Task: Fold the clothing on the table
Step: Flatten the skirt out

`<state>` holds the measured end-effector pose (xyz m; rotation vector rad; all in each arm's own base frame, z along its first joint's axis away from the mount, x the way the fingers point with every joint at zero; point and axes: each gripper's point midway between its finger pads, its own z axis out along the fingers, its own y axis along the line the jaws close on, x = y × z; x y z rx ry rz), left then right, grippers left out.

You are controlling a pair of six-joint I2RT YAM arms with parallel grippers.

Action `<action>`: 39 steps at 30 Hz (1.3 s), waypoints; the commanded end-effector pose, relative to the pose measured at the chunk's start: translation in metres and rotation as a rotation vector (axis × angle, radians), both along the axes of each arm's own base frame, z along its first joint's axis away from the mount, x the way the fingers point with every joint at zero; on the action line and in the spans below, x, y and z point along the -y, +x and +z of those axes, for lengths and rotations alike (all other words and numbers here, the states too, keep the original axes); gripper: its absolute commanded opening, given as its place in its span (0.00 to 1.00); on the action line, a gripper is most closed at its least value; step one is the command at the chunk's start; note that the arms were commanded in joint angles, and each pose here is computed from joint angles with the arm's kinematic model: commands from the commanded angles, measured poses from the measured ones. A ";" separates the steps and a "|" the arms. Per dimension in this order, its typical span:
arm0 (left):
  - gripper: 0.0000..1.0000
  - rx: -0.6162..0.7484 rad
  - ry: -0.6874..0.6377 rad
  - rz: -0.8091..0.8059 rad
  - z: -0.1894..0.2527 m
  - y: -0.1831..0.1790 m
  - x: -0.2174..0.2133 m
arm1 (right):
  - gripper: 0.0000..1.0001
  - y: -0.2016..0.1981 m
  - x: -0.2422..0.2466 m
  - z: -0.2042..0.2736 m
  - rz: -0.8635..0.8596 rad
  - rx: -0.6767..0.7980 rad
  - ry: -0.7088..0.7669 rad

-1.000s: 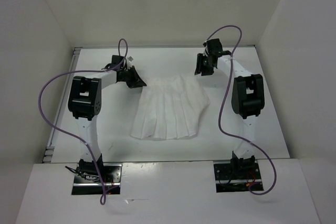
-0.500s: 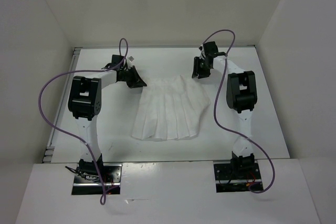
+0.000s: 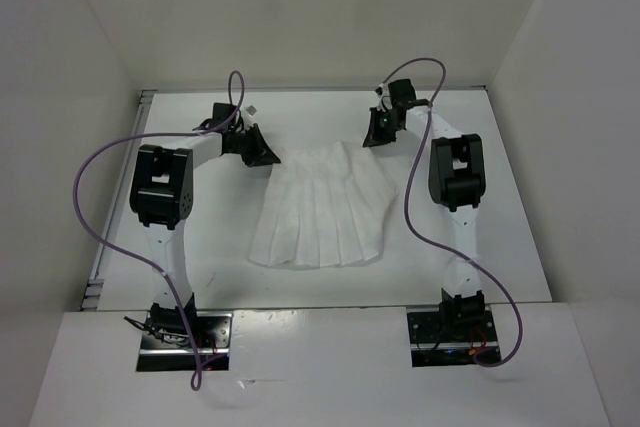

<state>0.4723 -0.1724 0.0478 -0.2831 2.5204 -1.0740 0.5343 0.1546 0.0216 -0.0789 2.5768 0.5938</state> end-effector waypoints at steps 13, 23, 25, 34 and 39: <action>0.00 0.143 -0.008 0.063 0.050 0.018 -0.040 | 0.00 -0.009 0.096 0.085 -0.289 0.112 -0.076; 0.00 0.281 -0.115 -0.033 0.113 0.038 -0.009 | 0.00 -0.011 0.070 0.179 -0.222 0.272 0.027; 0.00 0.331 -0.143 -0.031 0.147 0.052 -0.013 | 0.00 -0.010 0.070 0.216 -0.222 0.340 0.038; 0.00 0.875 -0.188 -0.125 0.409 0.059 -0.025 | 0.00 -0.052 0.075 0.464 -0.216 0.819 0.089; 0.00 0.777 -0.117 -0.157 0.366 0.041 -0.019 | 0.00 -0.069 0.059 0.433 -0.135 0.749 0.120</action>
